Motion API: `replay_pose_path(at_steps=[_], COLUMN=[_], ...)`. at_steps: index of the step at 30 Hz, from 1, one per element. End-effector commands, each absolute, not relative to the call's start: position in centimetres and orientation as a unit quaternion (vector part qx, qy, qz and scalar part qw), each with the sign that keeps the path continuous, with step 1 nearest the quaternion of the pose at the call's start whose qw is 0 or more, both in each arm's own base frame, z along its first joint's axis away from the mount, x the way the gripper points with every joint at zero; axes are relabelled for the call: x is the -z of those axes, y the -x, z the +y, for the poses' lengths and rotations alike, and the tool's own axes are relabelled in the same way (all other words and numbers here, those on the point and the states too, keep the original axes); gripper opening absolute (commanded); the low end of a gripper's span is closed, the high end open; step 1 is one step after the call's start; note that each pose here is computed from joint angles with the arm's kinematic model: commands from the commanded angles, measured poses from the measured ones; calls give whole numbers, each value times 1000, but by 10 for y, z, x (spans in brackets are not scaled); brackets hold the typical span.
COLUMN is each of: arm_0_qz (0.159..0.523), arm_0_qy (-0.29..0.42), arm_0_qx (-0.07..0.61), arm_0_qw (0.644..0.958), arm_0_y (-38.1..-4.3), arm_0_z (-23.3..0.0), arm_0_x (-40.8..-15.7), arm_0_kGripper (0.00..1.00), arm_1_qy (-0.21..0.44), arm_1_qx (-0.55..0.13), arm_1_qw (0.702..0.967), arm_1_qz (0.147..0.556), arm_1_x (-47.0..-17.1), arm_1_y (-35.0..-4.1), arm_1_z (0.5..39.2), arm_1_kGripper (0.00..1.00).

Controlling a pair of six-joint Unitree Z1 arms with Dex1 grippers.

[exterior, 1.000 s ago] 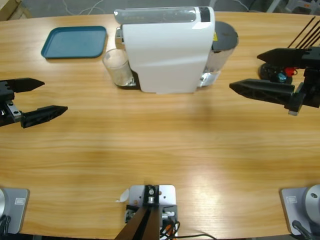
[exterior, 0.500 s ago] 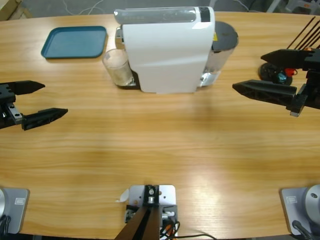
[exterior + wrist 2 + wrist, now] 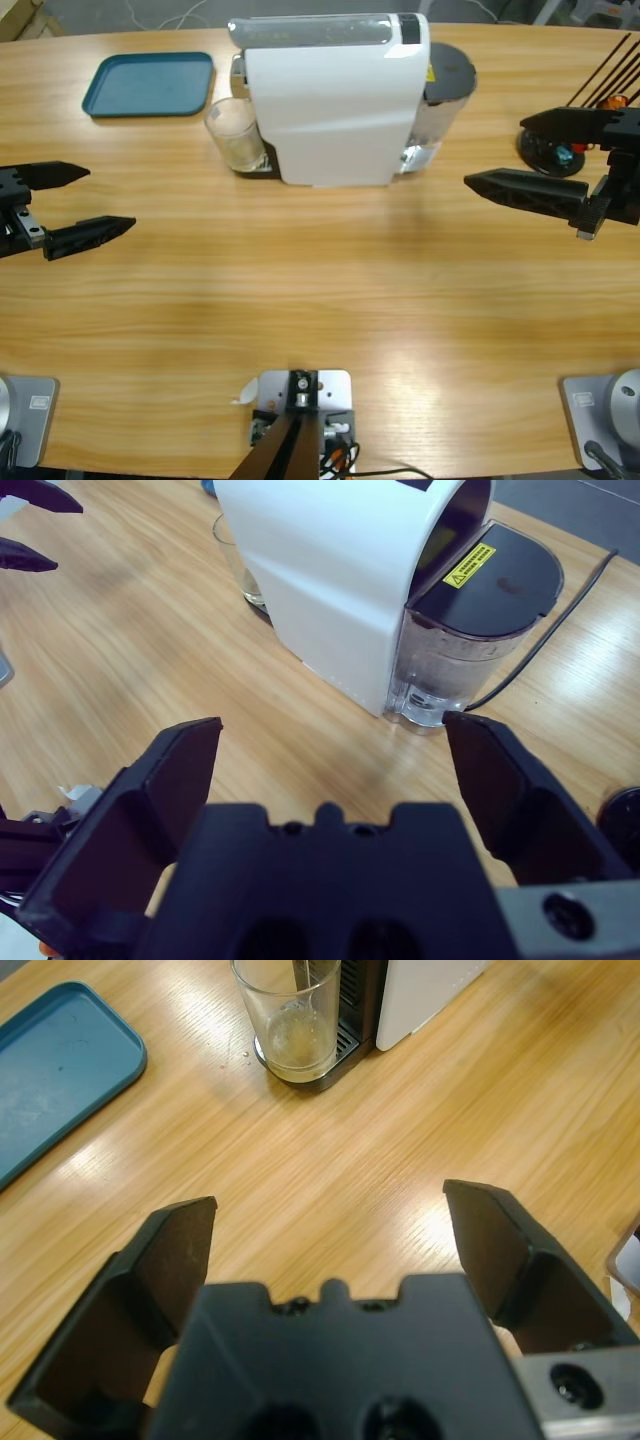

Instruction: Pour coffee

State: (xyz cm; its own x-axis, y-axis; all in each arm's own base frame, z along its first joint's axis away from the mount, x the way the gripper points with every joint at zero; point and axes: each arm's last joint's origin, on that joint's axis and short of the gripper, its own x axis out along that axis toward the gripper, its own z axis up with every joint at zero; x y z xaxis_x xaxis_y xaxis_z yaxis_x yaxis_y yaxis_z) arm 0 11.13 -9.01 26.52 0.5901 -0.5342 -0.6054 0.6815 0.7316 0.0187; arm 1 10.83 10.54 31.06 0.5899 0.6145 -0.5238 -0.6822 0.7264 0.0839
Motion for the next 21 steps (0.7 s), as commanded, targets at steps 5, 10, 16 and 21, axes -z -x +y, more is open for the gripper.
replay_pose_path(at_steps=[5,10,16,21], arm_0_qz=[316,316,316,318], arm_0_qy=[-129,-128,-128,-127], arm_0_qx=[342,344,344,344], arm_0_qw=[876,875,875,874], arm_0_y=[-108,-108,-108,-107], arm_0_z=[-90,-90,-90,-90], arm_0_x=[-252,-252,-252,-251], arm_0_kGripper=[1000,1000,1000,1000], arm_1_qy=[72,71,71,71], arm_1_qx=[-361,-361,-361,-361], arm_1_qw=[887,887,887,888], arm_1_qz=[279,277,277,277], arm_1_x=[-302,-302,-302,-302], arm_1_y=[-103,-103,-102,-102], arm_1_z=[102,101,101,101], arm_1_kGripper=[1000,1000,1000,1000])
